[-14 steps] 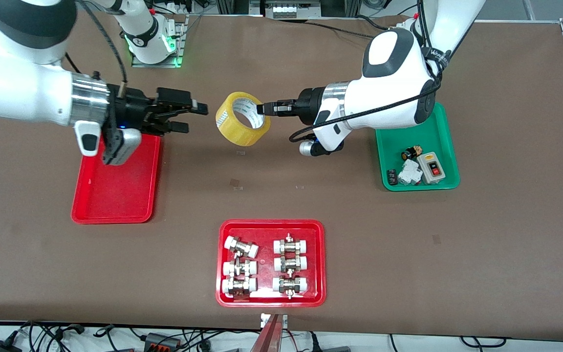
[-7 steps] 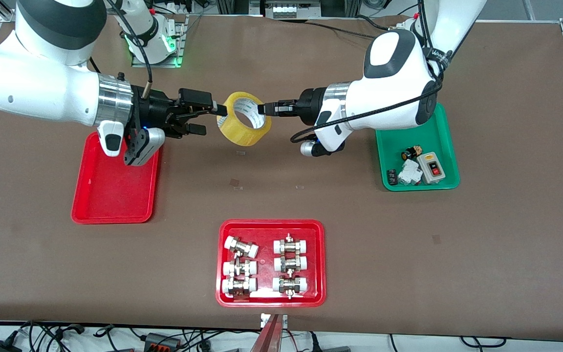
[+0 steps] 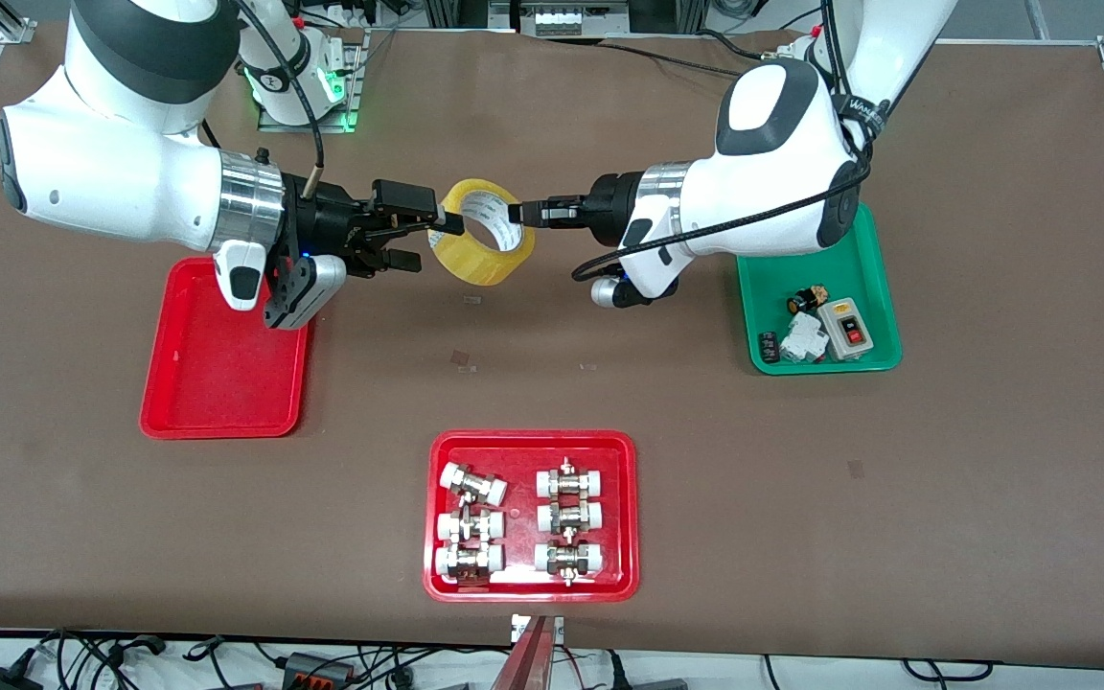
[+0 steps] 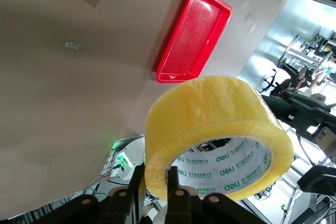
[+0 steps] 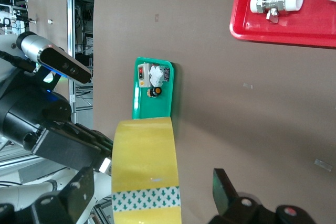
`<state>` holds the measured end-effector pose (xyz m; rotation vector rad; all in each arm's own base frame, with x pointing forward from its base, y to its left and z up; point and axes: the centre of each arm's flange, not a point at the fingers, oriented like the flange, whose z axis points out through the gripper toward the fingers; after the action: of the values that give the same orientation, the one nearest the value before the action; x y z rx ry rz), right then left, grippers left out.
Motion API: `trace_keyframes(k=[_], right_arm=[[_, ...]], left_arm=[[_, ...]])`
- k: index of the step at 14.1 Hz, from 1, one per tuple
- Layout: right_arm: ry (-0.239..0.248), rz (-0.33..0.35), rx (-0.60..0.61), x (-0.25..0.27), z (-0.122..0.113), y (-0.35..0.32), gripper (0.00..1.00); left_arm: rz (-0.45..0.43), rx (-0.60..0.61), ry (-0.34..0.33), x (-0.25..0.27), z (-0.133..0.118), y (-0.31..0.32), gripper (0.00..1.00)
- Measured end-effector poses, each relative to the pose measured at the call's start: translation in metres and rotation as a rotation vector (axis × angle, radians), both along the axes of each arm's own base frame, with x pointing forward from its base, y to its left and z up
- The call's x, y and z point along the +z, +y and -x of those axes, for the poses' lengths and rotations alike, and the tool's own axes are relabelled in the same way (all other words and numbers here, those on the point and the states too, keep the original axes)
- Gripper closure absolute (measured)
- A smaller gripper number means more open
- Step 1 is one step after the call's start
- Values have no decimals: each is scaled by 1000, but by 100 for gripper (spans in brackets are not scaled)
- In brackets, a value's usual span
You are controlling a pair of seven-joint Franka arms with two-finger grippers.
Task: Left arm passes tape to right arm into tray
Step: 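Grasp the tape roll with the right gripper beside the left gripper, then open the left gripper and release the tape to the right gripper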
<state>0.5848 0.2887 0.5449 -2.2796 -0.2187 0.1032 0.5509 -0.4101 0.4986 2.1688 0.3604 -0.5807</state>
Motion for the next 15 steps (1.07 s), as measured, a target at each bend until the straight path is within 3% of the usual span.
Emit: trace_keyframes(k=[6,8,12,15], right_arm=[[-3,0,19,-5,1,7,0],[-7,0,28,-5,3,10,6],[-13,-2,40,-5,5,14,47],[-16,-2,42,-5,5,14,47]], left_arm=[[0,0,0,0,0,0,79],[0,0,0,0,0,0,79],[0,1,0,0,0,1,79],[0,1,1,0,-1,1,79]])
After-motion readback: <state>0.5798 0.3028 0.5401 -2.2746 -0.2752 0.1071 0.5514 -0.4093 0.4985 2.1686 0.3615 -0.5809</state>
